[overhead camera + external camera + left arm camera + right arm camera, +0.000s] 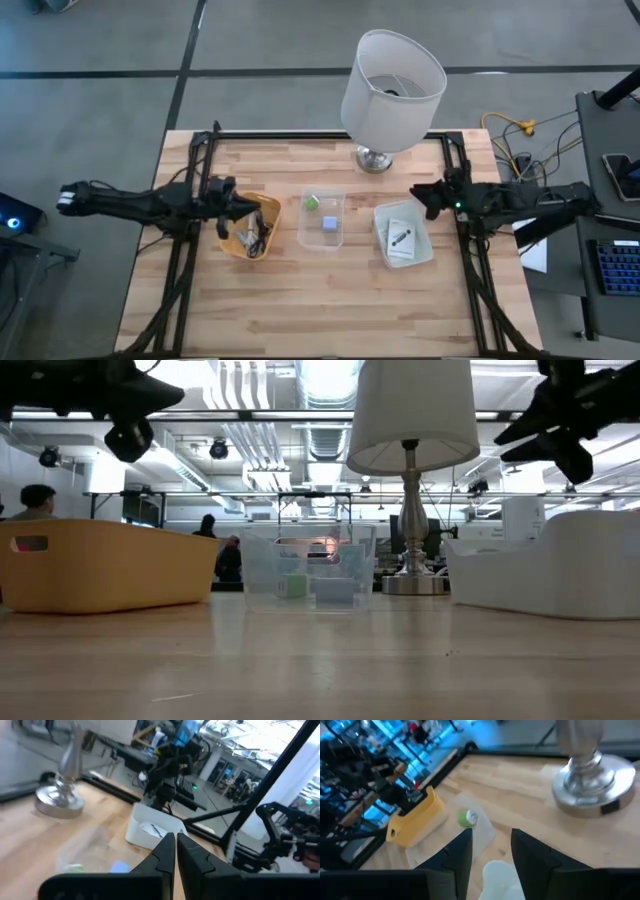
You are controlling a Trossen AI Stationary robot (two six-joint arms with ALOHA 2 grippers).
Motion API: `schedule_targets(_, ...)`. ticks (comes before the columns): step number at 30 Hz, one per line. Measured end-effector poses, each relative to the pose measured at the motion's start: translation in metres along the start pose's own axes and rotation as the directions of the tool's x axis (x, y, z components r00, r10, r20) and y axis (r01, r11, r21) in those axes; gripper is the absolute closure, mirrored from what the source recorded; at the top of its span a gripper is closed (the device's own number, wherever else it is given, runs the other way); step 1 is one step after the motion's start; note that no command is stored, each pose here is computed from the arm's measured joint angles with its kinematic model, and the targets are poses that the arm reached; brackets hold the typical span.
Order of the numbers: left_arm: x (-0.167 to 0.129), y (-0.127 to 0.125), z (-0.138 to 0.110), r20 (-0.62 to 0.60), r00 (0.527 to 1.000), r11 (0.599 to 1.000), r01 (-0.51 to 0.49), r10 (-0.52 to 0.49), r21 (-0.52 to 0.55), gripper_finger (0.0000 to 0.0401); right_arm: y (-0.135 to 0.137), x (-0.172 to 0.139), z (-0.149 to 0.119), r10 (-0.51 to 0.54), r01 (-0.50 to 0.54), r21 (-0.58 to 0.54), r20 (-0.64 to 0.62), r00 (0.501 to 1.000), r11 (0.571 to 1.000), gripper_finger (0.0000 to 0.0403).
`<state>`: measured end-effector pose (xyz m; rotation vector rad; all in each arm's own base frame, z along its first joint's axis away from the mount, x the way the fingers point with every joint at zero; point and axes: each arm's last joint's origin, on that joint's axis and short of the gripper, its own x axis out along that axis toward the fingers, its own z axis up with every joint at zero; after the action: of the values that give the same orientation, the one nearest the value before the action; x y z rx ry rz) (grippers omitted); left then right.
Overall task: Pick and place items into bin
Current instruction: Return to Home Position
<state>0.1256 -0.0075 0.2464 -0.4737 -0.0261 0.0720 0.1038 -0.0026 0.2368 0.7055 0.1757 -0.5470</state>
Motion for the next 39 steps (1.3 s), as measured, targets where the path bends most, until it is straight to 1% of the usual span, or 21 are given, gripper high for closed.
schedule_targets(2,-0.006,0.003,-0.003,0.024,1.0,0.999,0.0,-0.001,0.044,0.04,-0.006,-0.005,-0.001,0.009,-0.009,-0.013,0.03,1.0,1.0,0.028)
schedule_targets(5,-0.019,0.006,-0.003,0.093,0.995,0.995,0.021,-0.03,0.095,0.04,-0.017,-0.013,-0.002,-0.01,0.012,-0.035,0.063,0.998,0.999,0.028)
schedule_targets(7,-0.027,0.007,-0.003,0.137,0.989,0.995,0.038,-0.05,0.09,0.04,-0.025,-0.019,-0.004,-0.014,0.018,-0.05,0.074,0.997,0.999,0.028)
schedule_targets(11,-0.039,0.01,-0.004,0.224,0.971,0.995,0.066,-0.082,0.075,0.04,-0.036,-0.027,-0.007,0.021,-0.016,-0.05,0.109,0.994,0.999,0.028)
schedule_targets(13,-0.041,0.015,-0.012,0.222,0.972,0.995,0.066,-0.081,0.075,0.04,-0.041,-0.028,-0.011,0.035,-0.029,-0.053,0.122,0.992,0.998,0.028)
schedule_targets(17,-0.036,0.021,-0.026,0.208,0.975,0.995,0.059,-0.075,0.081,0.04,-0.044,-0.02,-0.02,0.01,-0.002,-0.079,0.1,0.995,0.997,0.028)
schedule_targets(20,-0.029,0.028,-0.042,0.154,0.987,0.996,0.035,-0.048,0.085,0.04,-0.047,-0.012,-0.029,-0.002,0.009,-0.074,0.094,0.996,0.997,0.028)
schedule_targets(21,-0.027,0.031,-0.048,0.155,0.987,0.995,0.037,-0.051,0.092,0.04,-0.049,-0.009,-0.033,-0.005,0.012,-0.077,0.088,0.996,0.997,0.028)
schedule_targets(22,-0.027,0.032,-0.052,0.17,0.984,0.991,0.037,-0.058,0.125,0.0399,-0.049,-0.006,-0.035,0.004,0.002,-0.067,0.096,0.995,0.998,0.028)
schedule_targets(23,-0.028,0.03,-0.047,0.222,0.971,0.984,0.049,-0.087,0.172,0.0399,-0.05,-0.005,-0.037,0.013,-0.007,-0.056,0.109,0.994,0.998,0.028)
schedule_targets(25,-0.028,0.029,-0.044,0.24,0.967,0.964,0.025,-0.091,0.265,0.0399,-0.053,0.0,-0.043,-0.001,0.008,-0.062,0.11,0.994,0.998,0.028)
schedule_targets(26,-0.029,0.029,-0.043,0.26,0.962,0.955,0.006,-0.086,0.295,0.0399,-0.055,0.002,-0.046,-0.011,0.019,-0.067,0.114,0.993,0.998,0.028)
schedule_targets(27,-0.031,0.027,-0.038,0.318,0.943,0.952,-0.006,-0.097,0.307,0.0399,-0.055,0.002,-0.046,-0.012,0.021,-0.077,0.114,0.993,0.997,0.028)
schedule_targets(28,-0.033,0.027,-0.036,0.347,0.933,0.949,-0.018,-0.098,0.316,0.0399,-0.054,0.002,-0.045,-0.009,0.02,-0.094,0.115,0.993,0.995,0.028)
schedule_targets(30,-0.034,0.026,-0.034,0.375,0.922,0.943,-0.039,-0.094,0.332,0.0399,-0.052,0.001,-0.042,0.003,0.013,-0.122,0.132,0.991,0.992,0.028)
schedule_targets(31,-0.034,0.027,-0.035,0.358,0.93,0.94,-0.05,-0.08,0.338,0.0399,-0.053,0.002,-0.043,0.0,0.018,-0.142,0.13,0.992,0.99,0.028)
schedule_targets(35,-0.034,0.027,-0.035,0.363,0.928,0.942,-0.046,-0.082,0.332,0.0399,-0.054,0.003,-0.044,-0.017,0.043,-0.195,0.131,0.991,0.98,0.028)
schedule_targets(39,-0.033,0.028,-0.037,0.347,0.935,0.941,-0.046,-0.077,0.335,0.0399,-0.055,0.003,-0.043,-0.09,0.139,-0.274,0.183,0.979,0.952,0.028)
